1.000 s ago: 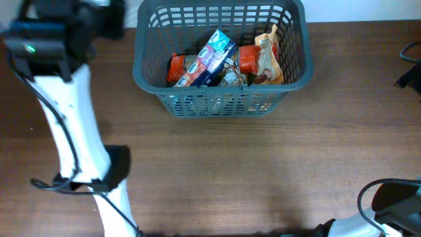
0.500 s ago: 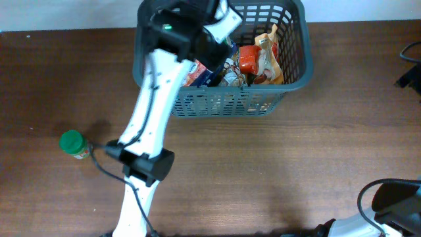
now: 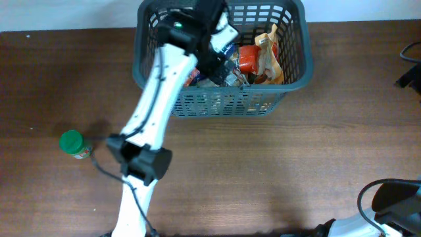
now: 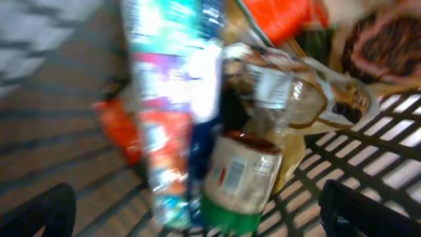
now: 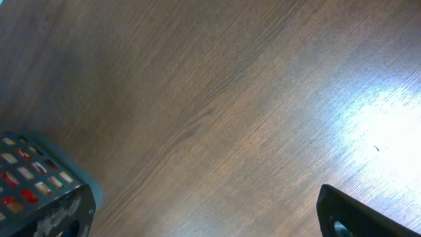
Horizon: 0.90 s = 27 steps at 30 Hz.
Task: Pack container
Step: 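Lift the jar into the basket and open the left gripper, then reach the left gripper to the front green-lidded jar and grasp it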
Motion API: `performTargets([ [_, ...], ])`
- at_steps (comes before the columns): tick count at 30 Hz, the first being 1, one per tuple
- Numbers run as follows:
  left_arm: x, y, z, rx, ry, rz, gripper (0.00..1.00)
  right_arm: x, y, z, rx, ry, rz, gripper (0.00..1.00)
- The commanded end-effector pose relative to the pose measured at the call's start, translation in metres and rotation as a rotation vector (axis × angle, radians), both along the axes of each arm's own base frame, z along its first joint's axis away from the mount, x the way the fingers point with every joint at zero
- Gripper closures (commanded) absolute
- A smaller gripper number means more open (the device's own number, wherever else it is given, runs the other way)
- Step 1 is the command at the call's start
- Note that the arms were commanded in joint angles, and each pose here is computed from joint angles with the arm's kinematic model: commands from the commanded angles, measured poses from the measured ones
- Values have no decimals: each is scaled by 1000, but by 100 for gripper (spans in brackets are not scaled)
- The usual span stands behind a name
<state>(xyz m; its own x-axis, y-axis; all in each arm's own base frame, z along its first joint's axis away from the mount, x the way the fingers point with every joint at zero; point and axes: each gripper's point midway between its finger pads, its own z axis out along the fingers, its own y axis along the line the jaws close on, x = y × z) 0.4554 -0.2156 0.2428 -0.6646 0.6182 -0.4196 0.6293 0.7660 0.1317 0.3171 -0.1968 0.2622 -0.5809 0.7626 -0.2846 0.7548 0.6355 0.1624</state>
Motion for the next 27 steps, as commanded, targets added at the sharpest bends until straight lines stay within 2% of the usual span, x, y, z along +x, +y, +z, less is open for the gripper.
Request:
performTargets([
  [1, -23, 77, 142, -123, -314, 194, 1, -2, -3, -2, -4, 10, -18, 1],
  [4, -38, 156, 184, -119, -425, 451, 1, -2, -3, -2, -4, 10, -18, 1],
  [7, -55, 238, 198, -133, -453, 714, 1, -2, -3, -2, -4, 10, -18, 1],
  [10, -70, 299, 172, -124, -353, 951, 0, -2, -3, -2, -4, 10, -18, 1],
  [12, -78, 330, 142, -115, -244, 1096, 10, -2, -3, -2, -4, 10, -18, 2],
  [13, -77, 336, 128, -119, -195, 1113, 15, -2, -3, -2, -4, 10, -18, 1],
  [15, -78, 350, 80, -111, -27, 1161, 18, -2, -3, -2, -4, 10, -18, 1],
  [19, -84, 371, 6, -47, 193, 1221, 18, -2, -3, -2, -4, 10, -18, 1],
  [23, -95, 387, -57, -7, 348, 1234, 18, -2, -3, -2, -4, 10, -18, 1],
  [25, -108, 390, -95, -6, 449, 1195, 18, -2, -3, -2, -4, 10, -18, 1],
  [27, -118, 391, -113, 5, 497, 1181, 17, -2, -3, -2, -4, 10, -18, 1],
])
